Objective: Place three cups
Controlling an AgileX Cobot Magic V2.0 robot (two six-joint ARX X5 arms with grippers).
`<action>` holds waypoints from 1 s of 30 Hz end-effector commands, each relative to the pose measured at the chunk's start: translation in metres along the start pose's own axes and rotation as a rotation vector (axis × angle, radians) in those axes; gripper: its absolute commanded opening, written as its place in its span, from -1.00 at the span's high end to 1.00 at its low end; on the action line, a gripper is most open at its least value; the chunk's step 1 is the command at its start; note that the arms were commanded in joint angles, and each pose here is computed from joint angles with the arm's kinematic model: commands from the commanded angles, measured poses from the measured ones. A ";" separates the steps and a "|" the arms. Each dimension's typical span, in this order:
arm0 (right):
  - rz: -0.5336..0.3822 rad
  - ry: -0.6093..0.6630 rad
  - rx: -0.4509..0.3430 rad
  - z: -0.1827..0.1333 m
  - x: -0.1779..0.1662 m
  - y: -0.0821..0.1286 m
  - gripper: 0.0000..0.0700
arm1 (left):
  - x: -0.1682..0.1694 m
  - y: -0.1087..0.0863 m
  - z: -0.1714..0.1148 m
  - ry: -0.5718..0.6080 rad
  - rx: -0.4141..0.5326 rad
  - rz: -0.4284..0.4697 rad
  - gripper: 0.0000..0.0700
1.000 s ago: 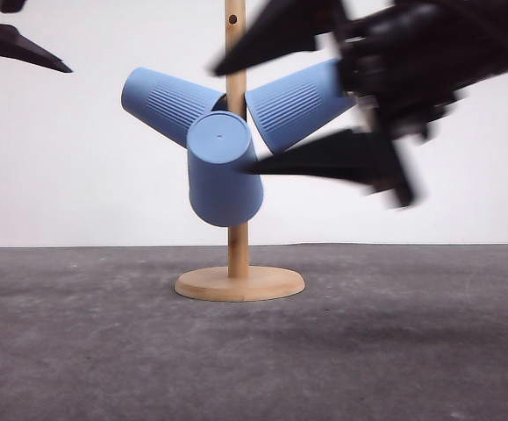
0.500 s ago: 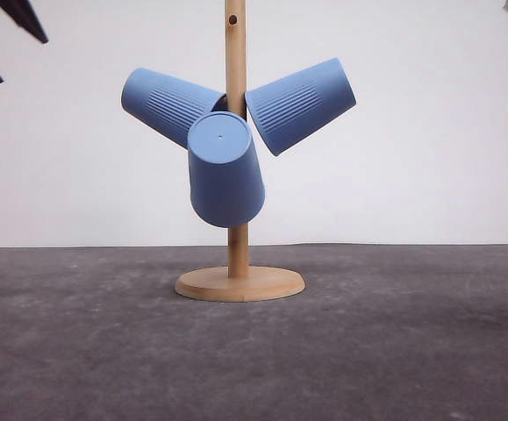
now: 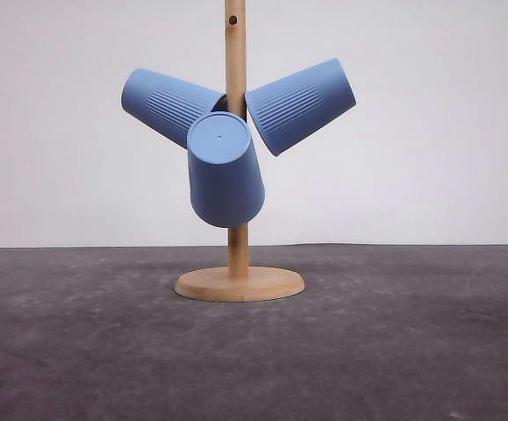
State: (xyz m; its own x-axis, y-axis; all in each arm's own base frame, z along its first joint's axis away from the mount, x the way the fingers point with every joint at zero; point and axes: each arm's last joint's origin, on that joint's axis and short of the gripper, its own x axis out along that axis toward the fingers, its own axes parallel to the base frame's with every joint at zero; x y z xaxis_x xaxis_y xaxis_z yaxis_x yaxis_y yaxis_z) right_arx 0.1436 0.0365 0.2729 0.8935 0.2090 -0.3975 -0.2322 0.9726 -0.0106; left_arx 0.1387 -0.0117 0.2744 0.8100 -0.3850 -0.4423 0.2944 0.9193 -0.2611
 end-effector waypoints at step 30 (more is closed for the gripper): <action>0.009 0.001 0.071 -0.021 0.000 0.000 0.98 | -0.011 -0.001 -0.028 -0.110 0.081 0.042 1.00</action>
State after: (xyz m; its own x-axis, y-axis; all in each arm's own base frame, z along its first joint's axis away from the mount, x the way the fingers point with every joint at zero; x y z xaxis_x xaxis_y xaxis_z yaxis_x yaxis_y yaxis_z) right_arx 0.1346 0.0335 0.2481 0.8820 0.2169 -0.4184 -0.2161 0.9751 0.0501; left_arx 0.1158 -0.0107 0.2582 0.8592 -0.3537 -0.3697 0.2884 0.9316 -0.2212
